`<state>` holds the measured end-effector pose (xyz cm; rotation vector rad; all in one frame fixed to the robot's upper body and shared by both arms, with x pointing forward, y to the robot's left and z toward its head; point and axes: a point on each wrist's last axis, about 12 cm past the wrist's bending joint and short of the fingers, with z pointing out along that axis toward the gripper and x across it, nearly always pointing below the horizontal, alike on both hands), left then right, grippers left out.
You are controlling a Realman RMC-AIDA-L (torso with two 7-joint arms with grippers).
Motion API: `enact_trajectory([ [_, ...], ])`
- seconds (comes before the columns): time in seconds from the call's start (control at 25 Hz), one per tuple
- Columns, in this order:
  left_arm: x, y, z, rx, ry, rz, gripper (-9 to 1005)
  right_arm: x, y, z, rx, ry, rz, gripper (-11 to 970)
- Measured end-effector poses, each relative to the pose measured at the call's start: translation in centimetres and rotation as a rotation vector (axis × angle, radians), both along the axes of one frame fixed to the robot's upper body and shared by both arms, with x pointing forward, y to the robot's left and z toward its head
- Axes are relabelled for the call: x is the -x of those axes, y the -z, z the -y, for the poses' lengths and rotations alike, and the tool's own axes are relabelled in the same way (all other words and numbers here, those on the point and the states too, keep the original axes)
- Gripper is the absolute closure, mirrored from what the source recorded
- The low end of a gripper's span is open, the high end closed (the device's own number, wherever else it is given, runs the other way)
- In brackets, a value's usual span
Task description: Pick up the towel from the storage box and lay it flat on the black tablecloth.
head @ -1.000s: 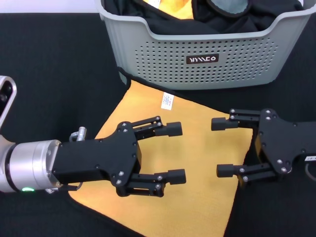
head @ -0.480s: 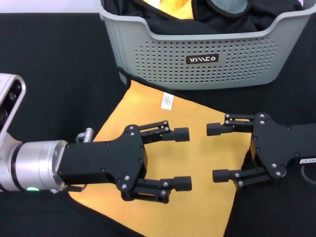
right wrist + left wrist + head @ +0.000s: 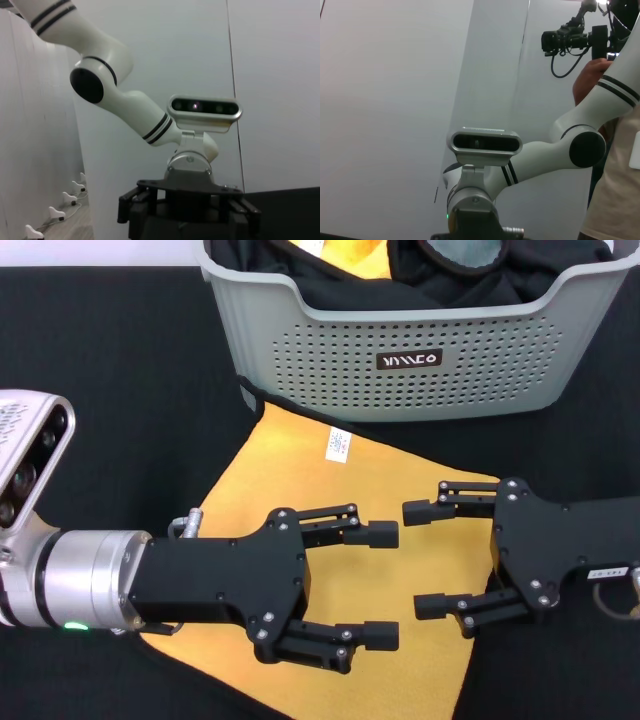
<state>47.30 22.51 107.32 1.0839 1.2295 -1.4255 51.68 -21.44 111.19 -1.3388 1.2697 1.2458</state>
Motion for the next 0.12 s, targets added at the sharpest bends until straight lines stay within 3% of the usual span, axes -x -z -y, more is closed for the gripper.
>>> enact_trajectory([
  [0.12, -0.10, -0.07, 0.06, 0.001, 0.002, 0.003, 167, -0.11, 0.13, -0.26, 0.006, 0.008, 0.001, 149],
])
